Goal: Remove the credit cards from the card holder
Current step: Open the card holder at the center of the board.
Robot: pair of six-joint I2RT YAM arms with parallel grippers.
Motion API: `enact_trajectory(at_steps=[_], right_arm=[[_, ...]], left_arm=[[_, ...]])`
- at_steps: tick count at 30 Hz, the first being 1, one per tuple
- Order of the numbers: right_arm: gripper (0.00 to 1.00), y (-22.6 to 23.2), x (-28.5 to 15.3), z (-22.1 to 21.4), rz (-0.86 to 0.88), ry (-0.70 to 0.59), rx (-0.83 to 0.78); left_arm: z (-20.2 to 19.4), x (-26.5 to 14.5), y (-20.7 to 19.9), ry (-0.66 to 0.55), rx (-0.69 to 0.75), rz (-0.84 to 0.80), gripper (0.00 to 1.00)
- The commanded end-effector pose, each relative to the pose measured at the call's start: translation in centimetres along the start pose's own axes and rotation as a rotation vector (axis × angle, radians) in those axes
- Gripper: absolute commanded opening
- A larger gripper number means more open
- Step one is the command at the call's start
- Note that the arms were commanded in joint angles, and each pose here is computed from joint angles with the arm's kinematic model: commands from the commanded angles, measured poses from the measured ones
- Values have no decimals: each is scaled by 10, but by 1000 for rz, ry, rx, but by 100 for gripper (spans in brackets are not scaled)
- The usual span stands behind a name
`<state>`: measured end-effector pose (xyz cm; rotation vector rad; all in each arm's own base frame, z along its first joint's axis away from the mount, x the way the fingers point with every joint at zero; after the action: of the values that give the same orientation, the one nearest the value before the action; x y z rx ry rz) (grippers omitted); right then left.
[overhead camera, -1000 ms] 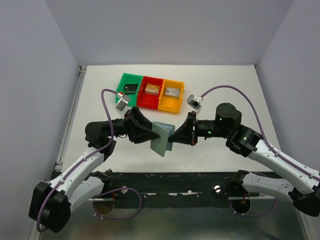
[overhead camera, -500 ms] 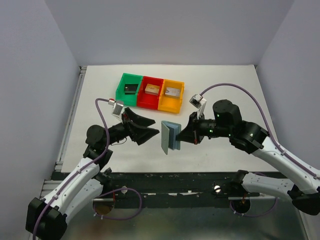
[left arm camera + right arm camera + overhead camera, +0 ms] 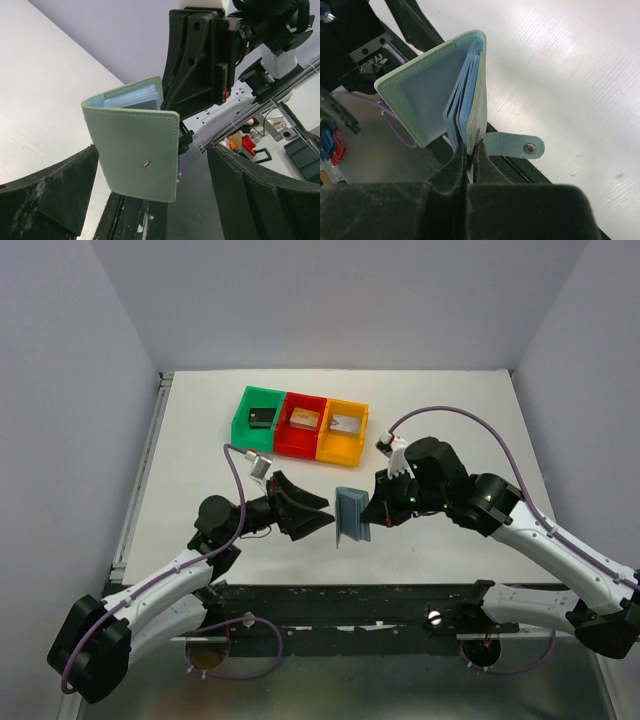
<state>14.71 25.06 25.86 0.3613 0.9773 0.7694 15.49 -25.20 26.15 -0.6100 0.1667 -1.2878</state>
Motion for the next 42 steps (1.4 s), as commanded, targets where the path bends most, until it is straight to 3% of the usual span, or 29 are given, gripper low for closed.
enact_trajectory(at_steps=[1,11,18,26,29,42], right_arm=[[0,-3,-3,6,-49,-20,12],[0,0,1,5,-24,-14,20],[0,-2,3,6,-35,-15,24],[0,-1,7,7,-41,-8,30],[0,-3,8,8,-54,-7,34],[0,-4,9,7,-59,-3,36]], left_arm=[[17,9,-6,-67,64,-13,99],[-1,27,7,87,126,104,99],[0,25,19,132,181,225,90],[-8,29,21,194,211,271,93],[-12,33,20,218,224,283,99],[-18,38,29,273,268,374,93]])
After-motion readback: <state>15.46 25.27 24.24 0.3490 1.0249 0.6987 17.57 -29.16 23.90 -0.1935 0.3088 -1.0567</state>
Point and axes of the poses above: each gripper's point midway between its finger pads, its own x axis out along the fingers, its own y axis along the line the jaws close on, z = x × y, the point moved 2 cm from there along -x, back along the fingers, and after that the axes turned 12 degrees about x, right-handed, at the moved point
